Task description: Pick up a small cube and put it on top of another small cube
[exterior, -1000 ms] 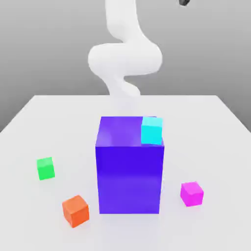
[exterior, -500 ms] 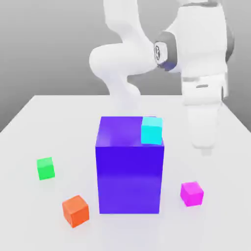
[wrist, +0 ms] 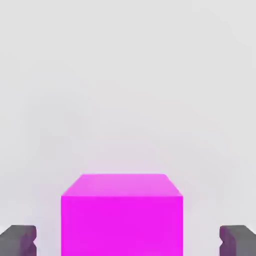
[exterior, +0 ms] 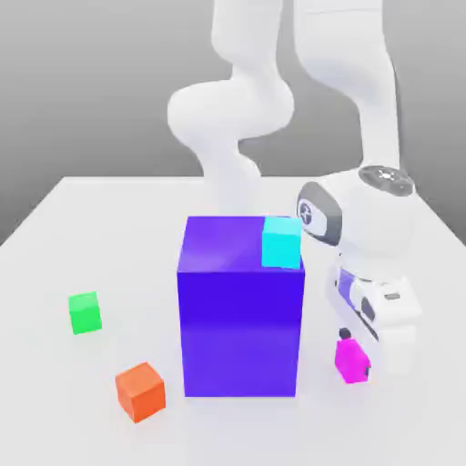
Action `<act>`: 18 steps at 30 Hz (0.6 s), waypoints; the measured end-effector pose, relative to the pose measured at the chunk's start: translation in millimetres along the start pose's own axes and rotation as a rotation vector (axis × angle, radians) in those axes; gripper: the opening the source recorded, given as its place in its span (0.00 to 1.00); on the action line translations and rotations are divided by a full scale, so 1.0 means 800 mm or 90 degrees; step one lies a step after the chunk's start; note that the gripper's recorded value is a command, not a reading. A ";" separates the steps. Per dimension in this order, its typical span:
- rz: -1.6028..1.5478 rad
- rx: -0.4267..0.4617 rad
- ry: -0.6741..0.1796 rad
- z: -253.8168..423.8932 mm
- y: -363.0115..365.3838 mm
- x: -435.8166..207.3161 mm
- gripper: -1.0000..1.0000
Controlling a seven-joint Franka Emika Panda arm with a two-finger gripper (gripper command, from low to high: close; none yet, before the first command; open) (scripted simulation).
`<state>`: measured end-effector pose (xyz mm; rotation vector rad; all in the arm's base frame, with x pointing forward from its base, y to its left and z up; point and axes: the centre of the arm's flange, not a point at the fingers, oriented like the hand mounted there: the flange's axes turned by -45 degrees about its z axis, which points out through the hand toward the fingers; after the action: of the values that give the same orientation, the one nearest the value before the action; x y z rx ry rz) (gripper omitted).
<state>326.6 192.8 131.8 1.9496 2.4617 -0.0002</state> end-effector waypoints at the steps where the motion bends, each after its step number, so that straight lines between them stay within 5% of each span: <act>1: 0.000 0.000 0.000 0.000 0.000 0.000 0.00; 12: 0.005 -0.003 0.002 -0.070 0.002 0.000 0.00; 18: 0.084 -0.083 0.032 -0.125 0.052 -0.012 0.00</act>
<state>369.3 193.4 231.8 2.0754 2.2910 0.2064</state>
